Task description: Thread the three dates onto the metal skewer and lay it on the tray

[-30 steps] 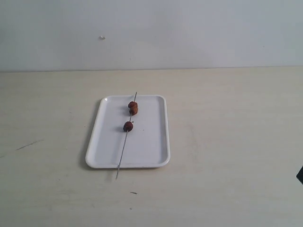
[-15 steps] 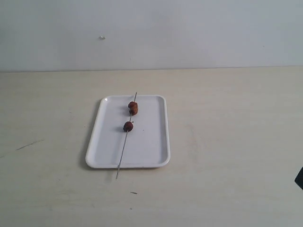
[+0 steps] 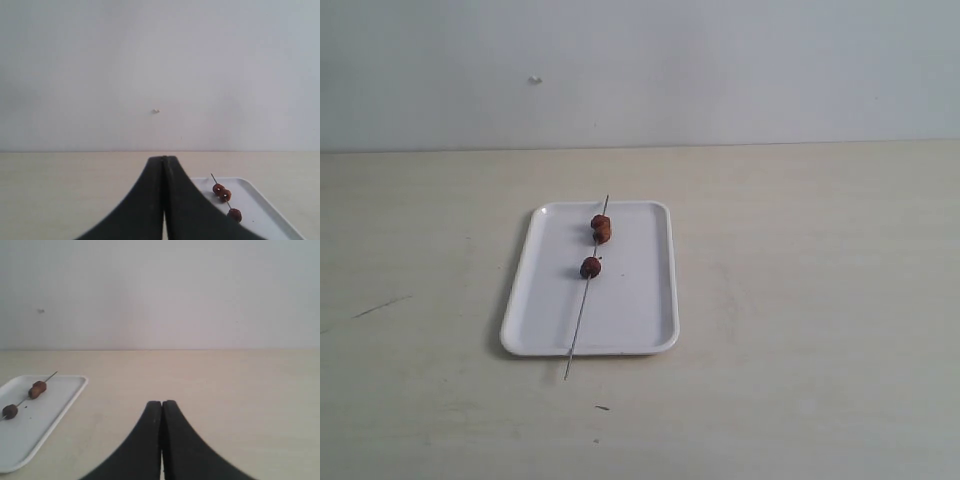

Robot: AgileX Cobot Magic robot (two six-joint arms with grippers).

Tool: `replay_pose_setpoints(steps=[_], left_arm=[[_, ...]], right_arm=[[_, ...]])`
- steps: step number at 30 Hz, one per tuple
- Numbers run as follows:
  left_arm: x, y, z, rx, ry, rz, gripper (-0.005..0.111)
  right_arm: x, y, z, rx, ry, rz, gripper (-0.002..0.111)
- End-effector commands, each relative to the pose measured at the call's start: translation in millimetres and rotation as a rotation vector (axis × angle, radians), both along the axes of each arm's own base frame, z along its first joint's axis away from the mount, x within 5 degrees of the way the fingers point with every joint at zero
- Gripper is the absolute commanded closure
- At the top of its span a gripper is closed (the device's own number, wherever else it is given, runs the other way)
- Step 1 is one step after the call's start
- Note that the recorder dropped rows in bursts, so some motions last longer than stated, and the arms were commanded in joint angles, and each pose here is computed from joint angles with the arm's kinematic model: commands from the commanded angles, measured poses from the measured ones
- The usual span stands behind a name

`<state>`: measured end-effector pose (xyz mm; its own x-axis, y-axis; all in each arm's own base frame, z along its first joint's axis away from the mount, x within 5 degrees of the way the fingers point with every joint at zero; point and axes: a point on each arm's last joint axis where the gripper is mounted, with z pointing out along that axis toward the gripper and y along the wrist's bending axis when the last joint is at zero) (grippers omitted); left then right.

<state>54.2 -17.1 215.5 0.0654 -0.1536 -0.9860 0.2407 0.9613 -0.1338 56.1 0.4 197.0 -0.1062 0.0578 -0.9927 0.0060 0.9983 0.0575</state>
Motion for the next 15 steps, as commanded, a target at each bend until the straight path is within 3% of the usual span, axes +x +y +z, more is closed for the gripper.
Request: replay_pose_setpoints(steps=[1, 15], left_arm=[[-0.6, -0.5, -0.6, -0.011, -0.003, -0.007, 0.107], [-0.6, -0.5, -0.6, -0.011, -0.003, -0.007, 0.107]], right_arm=[[-0.2, -2.2, -1.3, 0.026, -0.001, -0.041, 0.108], [-0.2, -2.1, -1.4, 0.022, -0.001, -0.039, 0.108]])
